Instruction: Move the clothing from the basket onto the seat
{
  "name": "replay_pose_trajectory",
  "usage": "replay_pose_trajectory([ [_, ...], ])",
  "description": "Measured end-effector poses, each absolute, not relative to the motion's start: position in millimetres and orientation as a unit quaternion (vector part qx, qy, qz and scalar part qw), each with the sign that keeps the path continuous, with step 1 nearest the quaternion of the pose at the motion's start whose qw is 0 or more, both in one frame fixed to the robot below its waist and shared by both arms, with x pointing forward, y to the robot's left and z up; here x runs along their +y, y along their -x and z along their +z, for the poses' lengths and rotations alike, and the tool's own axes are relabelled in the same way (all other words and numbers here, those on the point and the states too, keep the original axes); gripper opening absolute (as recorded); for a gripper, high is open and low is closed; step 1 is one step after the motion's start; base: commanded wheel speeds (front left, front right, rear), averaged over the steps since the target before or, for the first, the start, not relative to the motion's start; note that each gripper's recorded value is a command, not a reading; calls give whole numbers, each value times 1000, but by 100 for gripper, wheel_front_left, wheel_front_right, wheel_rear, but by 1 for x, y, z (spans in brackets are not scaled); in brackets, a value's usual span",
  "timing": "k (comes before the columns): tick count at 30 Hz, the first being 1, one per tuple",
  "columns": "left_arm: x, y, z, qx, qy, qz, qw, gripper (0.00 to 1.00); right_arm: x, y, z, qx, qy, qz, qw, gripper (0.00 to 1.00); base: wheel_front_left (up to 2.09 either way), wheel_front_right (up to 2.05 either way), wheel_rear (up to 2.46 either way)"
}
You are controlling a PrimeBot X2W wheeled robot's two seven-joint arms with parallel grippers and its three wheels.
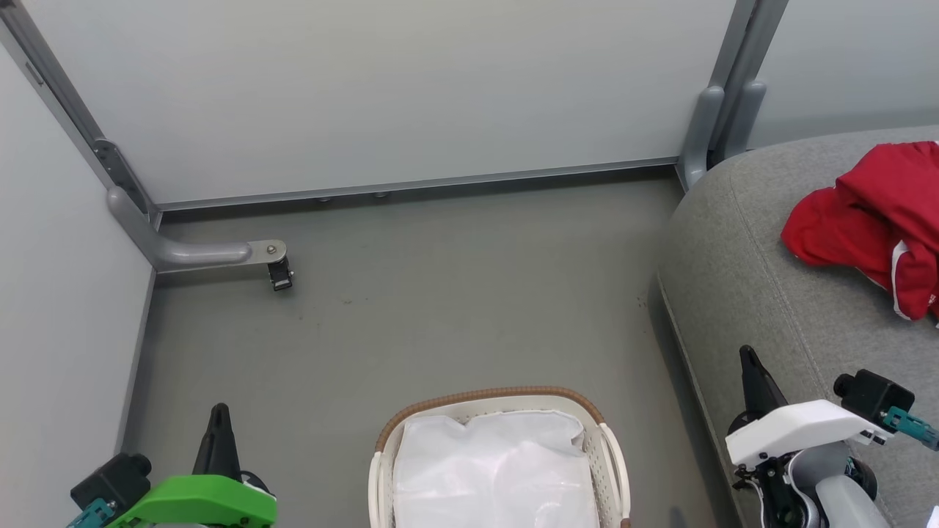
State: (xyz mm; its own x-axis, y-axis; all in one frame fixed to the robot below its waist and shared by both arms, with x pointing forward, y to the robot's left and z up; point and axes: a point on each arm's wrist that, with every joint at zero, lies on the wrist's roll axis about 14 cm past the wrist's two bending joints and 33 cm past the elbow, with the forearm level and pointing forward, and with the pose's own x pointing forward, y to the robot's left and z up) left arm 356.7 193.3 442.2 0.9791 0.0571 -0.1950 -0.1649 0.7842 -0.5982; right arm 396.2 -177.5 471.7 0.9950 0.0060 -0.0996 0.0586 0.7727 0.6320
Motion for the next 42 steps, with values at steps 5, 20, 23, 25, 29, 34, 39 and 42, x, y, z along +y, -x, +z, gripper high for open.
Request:
replay_pose_trajectory([
  [5,194,-359,445,81,355,62,929,0,-179,-396,474,46,-368,-18,928,0,0,0,0],
  [20,197,-365,455,67,444,64,891,0,-185,-395,479,42,-453,-27,890,0,0,0,0],
  [23,197,-367,457,65,461,63,883,0,-186,-395,480,40,-468,-27,882,0,0,0,0],
  [25,197,-367,458,64,469,63,879,0,-187,-395,482,38,-477,-27,878,0,0,0,0],
  [29,198,-369,461,60,490,61,868,0,-188,-395,484,36,-496,-28,867,0,0,0,0],
  [34,198,-370,464,55,514,59,854,0,-188,-395,486,33,-519,-26,854,0,0,0,0],
  [39,197,-373,470,49,533,54,843,0,-190,-395,488,30,-540,-26,841,0,0,0,0],
  [42,198,-374,472,47,546,52,835,0,-191,-393,489,30,-551,-27,834,0,0,0,0],
])
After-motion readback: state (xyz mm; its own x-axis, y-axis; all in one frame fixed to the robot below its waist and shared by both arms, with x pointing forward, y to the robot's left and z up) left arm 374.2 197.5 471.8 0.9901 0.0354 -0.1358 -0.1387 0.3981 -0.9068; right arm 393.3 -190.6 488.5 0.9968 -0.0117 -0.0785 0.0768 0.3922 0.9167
